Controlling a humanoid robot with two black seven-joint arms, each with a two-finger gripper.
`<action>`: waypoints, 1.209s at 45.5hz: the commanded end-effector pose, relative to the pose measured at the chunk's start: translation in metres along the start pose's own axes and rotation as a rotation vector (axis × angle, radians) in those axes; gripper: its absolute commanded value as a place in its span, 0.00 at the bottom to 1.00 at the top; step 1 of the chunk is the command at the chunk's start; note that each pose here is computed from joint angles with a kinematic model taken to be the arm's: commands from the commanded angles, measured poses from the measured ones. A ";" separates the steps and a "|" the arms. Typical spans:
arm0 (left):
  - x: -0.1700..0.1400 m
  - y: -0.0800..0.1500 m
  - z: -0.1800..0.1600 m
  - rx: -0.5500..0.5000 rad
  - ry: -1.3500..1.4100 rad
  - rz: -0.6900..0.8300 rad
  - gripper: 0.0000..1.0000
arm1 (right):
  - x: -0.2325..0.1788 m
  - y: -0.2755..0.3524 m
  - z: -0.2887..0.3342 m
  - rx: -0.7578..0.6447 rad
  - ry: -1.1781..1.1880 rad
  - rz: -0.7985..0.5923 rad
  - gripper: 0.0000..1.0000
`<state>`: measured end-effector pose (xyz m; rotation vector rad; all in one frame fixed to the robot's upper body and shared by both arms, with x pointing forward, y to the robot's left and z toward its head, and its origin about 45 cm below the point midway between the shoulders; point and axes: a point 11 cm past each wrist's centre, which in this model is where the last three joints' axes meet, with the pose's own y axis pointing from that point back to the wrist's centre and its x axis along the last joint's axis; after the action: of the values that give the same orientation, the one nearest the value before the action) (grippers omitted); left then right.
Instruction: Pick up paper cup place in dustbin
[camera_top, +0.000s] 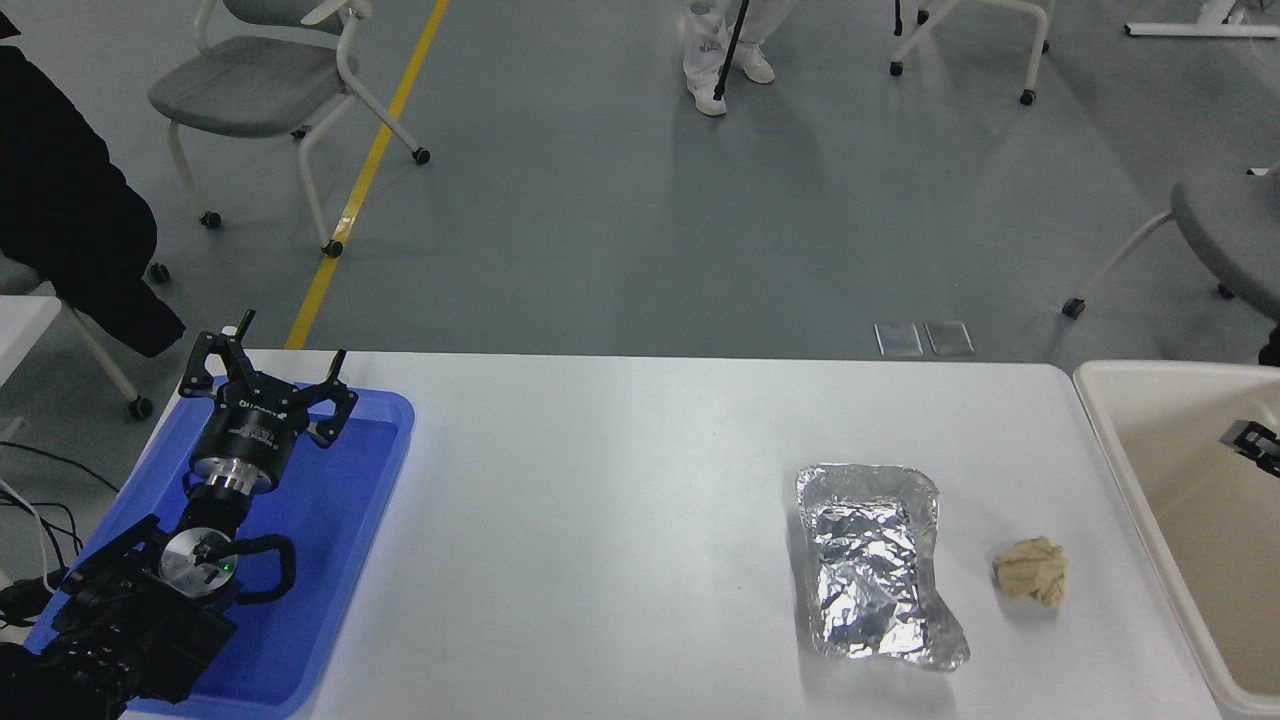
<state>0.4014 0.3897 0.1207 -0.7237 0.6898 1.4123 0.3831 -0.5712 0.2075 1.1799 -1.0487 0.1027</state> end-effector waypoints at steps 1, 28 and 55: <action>0.000 0.000 0.000 0.001 0.000 -0.001 1.00 | 0.050 0.055 -0.062 0.136 0.161 -0.038 1.00; 0.000 0.000 0.000 0.001 0.000 -0.001 1.00 | 0.003 0.185 -0.245 0.359 0.673 -0.331 1.00; 0.001 0.001 0.000 -0.001 -0.001 0.002 1.00 | -0.037 0.272 -0.293 0.308 0.727 -0.530 1.00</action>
<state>0.4011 0.3904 0.1206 -0.7227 0.6893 1.4137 0.4071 -0.2194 0.3524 1.5462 -0.0820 0.3164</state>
